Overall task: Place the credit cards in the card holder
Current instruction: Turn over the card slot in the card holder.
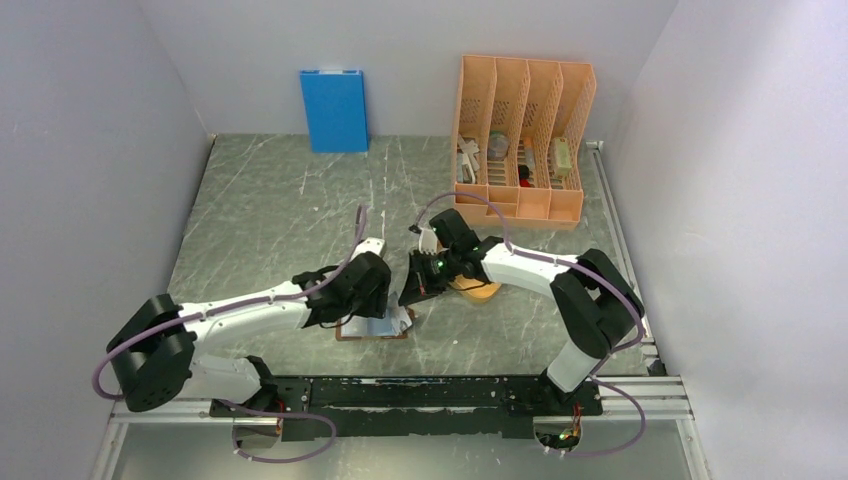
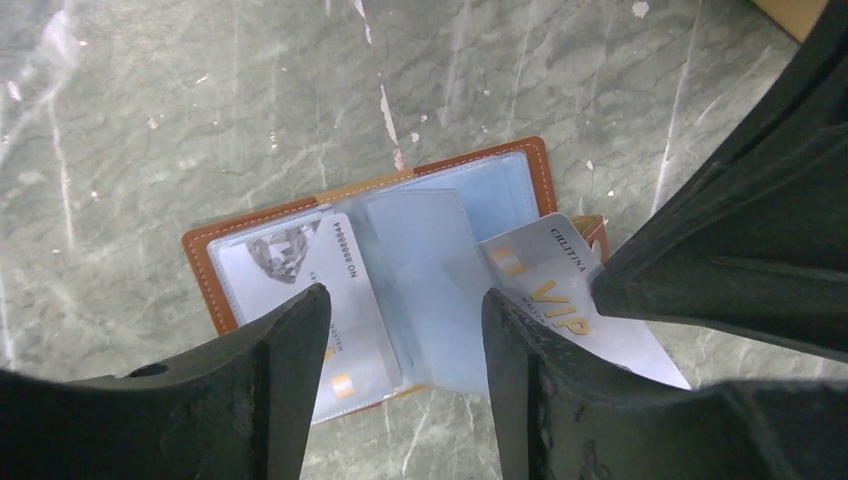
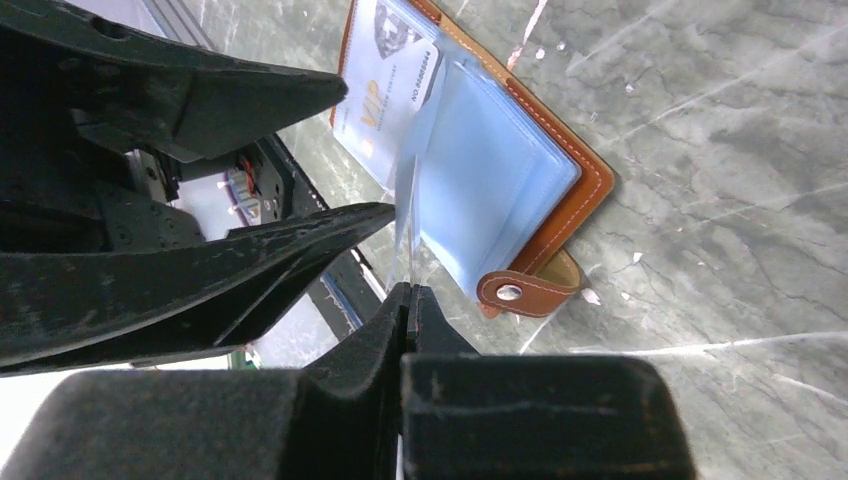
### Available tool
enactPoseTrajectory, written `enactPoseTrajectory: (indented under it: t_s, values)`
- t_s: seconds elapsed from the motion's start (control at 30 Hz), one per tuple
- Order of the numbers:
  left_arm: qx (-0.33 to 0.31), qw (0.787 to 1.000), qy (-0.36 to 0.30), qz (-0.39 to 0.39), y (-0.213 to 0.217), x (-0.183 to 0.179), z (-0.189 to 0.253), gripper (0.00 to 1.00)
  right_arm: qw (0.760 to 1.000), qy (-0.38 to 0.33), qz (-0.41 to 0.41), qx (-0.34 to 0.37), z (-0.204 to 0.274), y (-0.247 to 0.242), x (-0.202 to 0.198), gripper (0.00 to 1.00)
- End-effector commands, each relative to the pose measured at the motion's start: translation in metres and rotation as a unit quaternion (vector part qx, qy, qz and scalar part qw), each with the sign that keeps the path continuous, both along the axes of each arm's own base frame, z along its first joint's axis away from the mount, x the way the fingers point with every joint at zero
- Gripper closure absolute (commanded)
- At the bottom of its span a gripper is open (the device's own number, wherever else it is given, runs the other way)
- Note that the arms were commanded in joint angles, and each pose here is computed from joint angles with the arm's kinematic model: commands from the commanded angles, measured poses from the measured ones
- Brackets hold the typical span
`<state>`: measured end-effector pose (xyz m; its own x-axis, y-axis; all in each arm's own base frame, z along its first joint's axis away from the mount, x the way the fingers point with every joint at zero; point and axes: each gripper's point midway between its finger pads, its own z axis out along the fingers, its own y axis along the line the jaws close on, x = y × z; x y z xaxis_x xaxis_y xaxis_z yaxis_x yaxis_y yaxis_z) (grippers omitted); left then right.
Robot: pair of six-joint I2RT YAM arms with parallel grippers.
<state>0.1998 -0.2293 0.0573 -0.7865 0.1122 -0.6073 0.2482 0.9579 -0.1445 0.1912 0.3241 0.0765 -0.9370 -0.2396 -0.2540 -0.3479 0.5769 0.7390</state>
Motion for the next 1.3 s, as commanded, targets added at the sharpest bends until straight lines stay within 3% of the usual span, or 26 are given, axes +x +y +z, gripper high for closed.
enactPoseTrajectory:
  t_s: [0.0, 0.23, 0.53, 0.73, 1.0, 1.27]
  values:
    - [-0.016, 0.999, -0.021, 0.028, 0.006, 0.003, 0.025, 0.36, 1.000, -0.004, 0.007, 0.013, 0.005, 0.013, 0.001, 1.00]
    - [-0.035, 0.995, -0.055, 0.076, 0.034, -0.001, 0.052, 0.34, 1.000, 0.005, 0.006, 0.011, -0.004, 0.030, -0.006, 1.00]
    - [-0.056, 0.993, -0.058, 0.089, 0.048, -0.011, 0.044, 0.36, 1.000, 0.000, -0.017, 0.015, -0.011, 0.054, -0.003, 1.00]
    - [-0.072, 0.993, -0.052, 0.083, 0.033, -0.006, 0.043, 0.44, 1.000, -0.004, -0.020, 0.011, -0.013, 0.063, -0.003, 1.00]
    - [-0.010, 0.987, -0.051, 0.153, 0.068, -0.001, 0.023, 0.56, 0.994, -0.027, -0.100, 0.018, 0.007, 0.028, 0.013, 1.00]
    - [-0.054, 0.982, -0.004, 0.181, 0.087, -0.012, -0.005, 0.63, 0.995, -0.011, -0.090, 0.050, 0.004, 0.025, 0.001, 1.00]
